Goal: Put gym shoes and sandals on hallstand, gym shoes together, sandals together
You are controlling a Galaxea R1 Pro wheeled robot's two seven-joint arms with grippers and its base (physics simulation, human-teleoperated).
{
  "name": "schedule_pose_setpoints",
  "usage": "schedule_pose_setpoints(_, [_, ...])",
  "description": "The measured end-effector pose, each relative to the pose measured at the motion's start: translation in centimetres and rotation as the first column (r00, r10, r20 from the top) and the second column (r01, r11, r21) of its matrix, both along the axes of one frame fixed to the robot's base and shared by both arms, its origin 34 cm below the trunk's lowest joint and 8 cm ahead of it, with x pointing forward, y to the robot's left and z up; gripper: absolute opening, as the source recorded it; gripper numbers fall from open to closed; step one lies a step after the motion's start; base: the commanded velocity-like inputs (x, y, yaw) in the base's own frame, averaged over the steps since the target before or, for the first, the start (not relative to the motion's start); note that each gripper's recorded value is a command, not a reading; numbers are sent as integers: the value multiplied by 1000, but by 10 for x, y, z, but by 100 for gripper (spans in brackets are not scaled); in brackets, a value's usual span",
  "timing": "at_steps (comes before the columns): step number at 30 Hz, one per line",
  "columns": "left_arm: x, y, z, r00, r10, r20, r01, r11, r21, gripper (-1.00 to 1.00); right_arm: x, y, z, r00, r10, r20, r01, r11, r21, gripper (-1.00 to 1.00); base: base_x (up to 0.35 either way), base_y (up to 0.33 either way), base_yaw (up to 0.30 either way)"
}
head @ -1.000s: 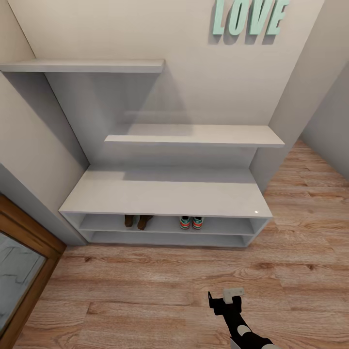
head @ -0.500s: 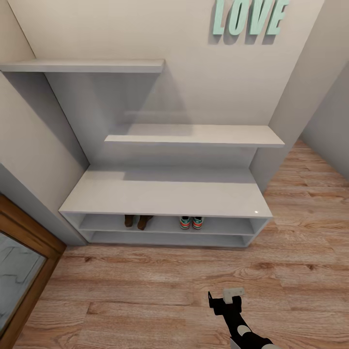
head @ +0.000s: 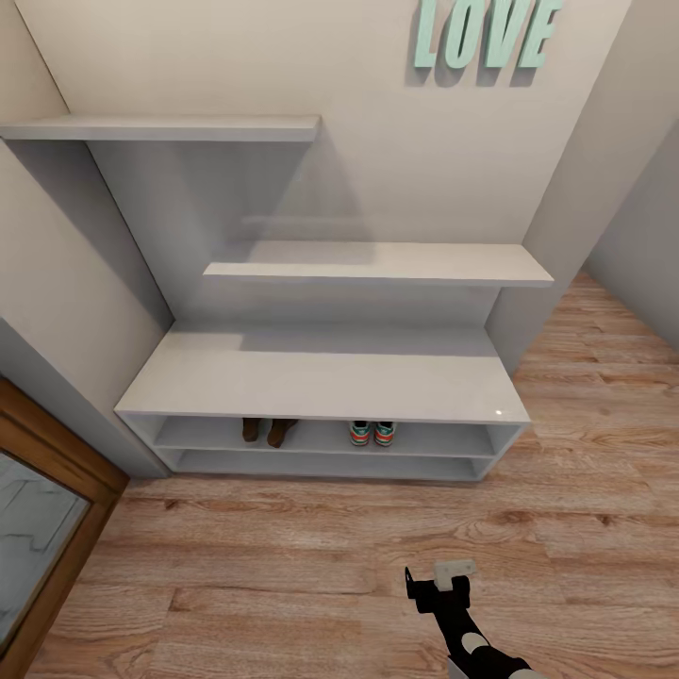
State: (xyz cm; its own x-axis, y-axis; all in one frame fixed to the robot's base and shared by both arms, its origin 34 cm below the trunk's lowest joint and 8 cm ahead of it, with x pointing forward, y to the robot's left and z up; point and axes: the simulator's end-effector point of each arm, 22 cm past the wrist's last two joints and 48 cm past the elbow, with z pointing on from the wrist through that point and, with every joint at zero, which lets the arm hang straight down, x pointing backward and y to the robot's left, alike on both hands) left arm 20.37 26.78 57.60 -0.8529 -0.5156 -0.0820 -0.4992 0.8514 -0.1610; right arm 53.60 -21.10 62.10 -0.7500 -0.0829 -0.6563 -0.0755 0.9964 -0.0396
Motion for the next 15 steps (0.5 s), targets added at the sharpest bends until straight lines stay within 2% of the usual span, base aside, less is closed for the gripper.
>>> schedule_pose_setpoints(15, [0,0,0,1000,0,0,0,1000,0,100,0,0,0,1000,0,0,0,1000,0,100,0,0,0])
